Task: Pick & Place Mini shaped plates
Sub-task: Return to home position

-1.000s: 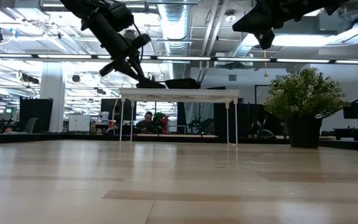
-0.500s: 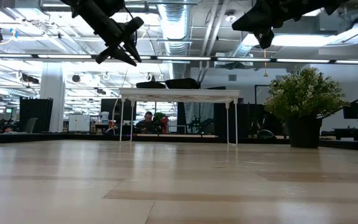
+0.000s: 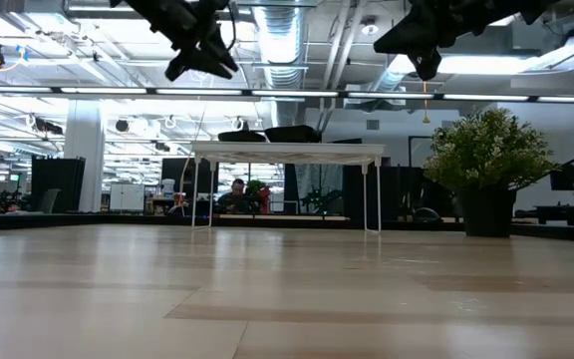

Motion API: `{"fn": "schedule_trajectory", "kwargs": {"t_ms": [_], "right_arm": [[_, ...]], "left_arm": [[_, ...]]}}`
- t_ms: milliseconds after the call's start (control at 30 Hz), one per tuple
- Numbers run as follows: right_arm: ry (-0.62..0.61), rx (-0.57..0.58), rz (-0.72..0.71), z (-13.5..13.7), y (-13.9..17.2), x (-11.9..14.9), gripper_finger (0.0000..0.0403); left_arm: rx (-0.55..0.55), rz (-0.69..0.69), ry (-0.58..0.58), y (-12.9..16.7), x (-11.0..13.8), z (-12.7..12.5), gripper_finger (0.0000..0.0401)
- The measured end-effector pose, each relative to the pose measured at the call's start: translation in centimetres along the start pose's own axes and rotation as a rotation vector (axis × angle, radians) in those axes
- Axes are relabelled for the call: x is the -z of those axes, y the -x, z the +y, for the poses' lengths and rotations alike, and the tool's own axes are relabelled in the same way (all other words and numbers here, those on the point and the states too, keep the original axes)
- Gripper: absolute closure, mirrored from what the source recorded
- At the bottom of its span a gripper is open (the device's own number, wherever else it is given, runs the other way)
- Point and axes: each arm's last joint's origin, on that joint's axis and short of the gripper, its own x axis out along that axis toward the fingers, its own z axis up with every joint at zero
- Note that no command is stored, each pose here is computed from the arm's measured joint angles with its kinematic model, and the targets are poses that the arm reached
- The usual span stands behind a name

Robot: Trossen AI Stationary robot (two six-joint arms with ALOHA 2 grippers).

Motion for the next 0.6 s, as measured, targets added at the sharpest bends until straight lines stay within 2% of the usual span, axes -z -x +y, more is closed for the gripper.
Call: {"fn": "schedule_trajectory", "kwargs": {"t_ms": [367,600], "right_arm": [[-0.005,-0.001,0.0,0.0,0.0,0.0,0.0403],[-0.122,-0.001,0.0,0.0,0.0,0.0,0.0403]], "left_arm": [[0.097,-0.057,-0.083,0.0,0.2,-2.9,0.0306],[0.136,-0.05,-0.131,0.1,0.7,-4.2,0.0306]]}}
